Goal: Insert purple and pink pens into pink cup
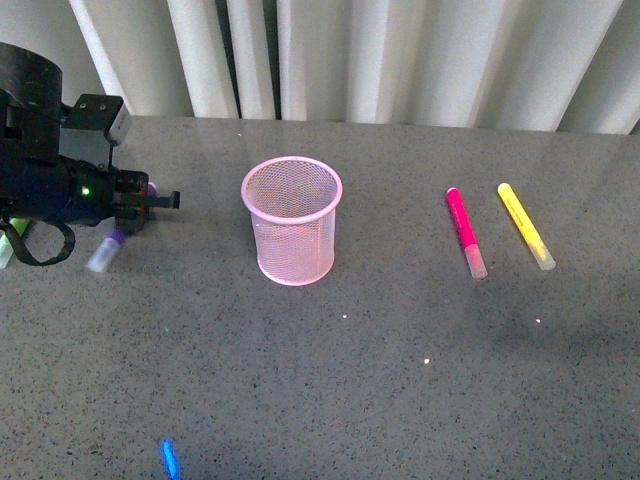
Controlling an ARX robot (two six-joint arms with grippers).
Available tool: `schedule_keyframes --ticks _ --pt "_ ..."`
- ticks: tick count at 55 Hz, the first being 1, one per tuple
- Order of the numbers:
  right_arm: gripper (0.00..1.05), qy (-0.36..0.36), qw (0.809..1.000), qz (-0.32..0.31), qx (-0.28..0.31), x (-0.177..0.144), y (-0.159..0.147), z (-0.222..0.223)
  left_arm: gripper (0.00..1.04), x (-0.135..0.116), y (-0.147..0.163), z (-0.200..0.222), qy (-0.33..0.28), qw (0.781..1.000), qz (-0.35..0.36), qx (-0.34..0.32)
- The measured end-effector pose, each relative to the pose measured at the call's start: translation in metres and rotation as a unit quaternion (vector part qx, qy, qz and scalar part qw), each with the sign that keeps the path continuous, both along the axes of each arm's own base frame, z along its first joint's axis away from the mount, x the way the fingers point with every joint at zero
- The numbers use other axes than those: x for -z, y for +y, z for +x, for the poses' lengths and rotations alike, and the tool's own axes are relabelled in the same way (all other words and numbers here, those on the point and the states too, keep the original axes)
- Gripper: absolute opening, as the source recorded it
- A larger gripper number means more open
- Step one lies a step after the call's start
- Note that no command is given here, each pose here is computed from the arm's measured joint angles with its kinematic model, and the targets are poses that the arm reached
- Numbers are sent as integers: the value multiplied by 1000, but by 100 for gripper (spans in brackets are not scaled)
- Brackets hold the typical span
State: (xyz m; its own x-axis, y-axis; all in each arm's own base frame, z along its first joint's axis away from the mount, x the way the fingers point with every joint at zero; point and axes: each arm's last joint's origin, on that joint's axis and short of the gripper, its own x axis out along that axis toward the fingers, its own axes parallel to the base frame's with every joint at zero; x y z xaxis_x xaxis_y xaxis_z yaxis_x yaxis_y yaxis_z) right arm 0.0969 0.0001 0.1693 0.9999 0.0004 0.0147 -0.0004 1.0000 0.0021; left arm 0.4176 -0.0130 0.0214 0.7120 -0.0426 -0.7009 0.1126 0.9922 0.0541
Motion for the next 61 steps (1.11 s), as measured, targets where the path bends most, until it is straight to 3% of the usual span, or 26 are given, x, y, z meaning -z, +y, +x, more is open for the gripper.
schedule_keyframes --ticks 4,19,31,39,52,61 --pt "98 0 1000 0 0 0 0 0 14 -3 -2 -3 13 1000 8 8" --pt "98 0 1000 0 0 0 0 0 14 -27 -3 -21 17 999 -28 20" --pt "98 0 1000 0 0 0 0 0 14 -96 -5 -32 -101 992 -82 0" --pt "98 0 1000 0 0 0 0 0 14 -136 -19 -46 -216 962 -164 -41" --pt "98 0 1000 0 0 0 0 0 14 -132 -61 -69 -294 915 -261 -88" --pt "98 0 1000 0 0 0 0 0 14 -131 -95 -83 -326 894 -300 -70"
